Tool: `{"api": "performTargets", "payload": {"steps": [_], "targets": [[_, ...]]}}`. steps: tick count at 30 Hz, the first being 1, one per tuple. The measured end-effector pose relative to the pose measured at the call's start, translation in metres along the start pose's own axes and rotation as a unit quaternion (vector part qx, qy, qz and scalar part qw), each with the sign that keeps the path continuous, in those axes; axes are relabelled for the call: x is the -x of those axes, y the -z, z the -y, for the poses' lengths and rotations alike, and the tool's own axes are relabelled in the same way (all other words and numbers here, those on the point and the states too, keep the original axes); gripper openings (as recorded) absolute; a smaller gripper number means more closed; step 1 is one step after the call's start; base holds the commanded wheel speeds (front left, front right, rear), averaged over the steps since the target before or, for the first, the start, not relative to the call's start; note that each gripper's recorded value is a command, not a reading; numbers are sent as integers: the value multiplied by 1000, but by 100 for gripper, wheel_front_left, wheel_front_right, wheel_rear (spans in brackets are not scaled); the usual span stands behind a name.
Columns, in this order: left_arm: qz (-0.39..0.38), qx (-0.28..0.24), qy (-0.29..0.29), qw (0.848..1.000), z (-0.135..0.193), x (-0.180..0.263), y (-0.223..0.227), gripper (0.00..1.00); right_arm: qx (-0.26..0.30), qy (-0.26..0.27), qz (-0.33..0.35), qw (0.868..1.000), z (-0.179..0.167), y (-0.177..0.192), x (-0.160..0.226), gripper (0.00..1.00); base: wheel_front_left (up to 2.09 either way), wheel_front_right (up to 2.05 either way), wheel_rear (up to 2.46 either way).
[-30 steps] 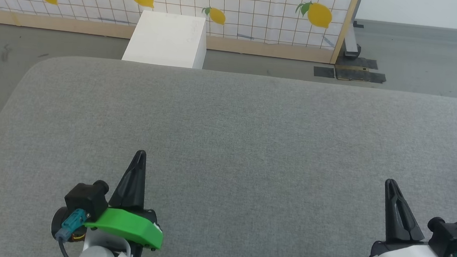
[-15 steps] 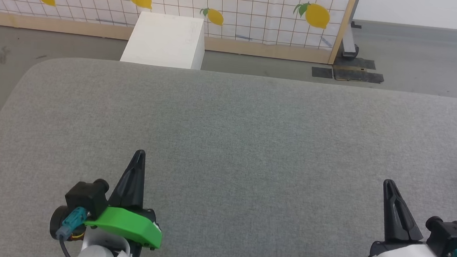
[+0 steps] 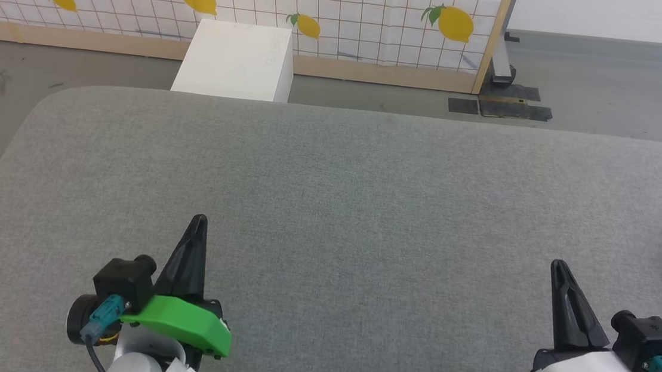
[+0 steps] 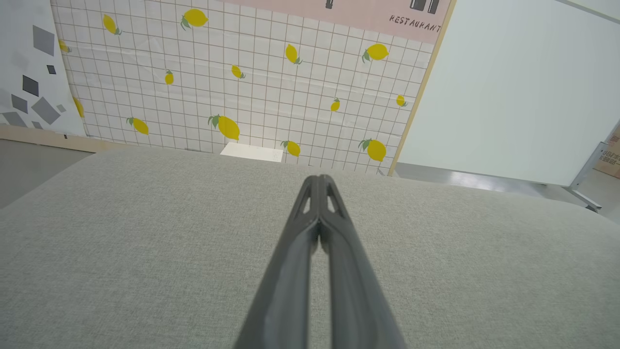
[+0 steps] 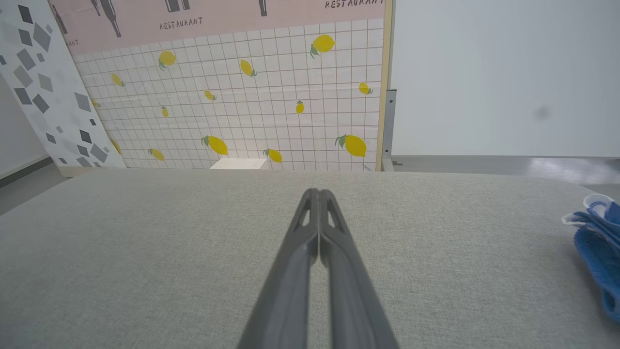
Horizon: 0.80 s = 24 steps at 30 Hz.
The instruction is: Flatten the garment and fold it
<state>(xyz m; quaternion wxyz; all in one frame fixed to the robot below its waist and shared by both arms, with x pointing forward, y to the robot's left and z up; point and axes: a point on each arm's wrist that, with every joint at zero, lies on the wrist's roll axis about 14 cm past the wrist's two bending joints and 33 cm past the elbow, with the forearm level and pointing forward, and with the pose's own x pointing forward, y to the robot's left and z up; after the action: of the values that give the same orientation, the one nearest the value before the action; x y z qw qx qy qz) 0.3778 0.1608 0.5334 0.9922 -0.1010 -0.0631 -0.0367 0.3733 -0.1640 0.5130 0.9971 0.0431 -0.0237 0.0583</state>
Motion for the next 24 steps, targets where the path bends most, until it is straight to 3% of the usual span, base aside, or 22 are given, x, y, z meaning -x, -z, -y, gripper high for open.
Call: {"api": "performTargets", "payload": {"steps": [24], "targets": [[-13,-28,-4,1000,-2,0,-1,0,12,-2,-11,1000,-1,-1,2,0,0,0,0]]}}
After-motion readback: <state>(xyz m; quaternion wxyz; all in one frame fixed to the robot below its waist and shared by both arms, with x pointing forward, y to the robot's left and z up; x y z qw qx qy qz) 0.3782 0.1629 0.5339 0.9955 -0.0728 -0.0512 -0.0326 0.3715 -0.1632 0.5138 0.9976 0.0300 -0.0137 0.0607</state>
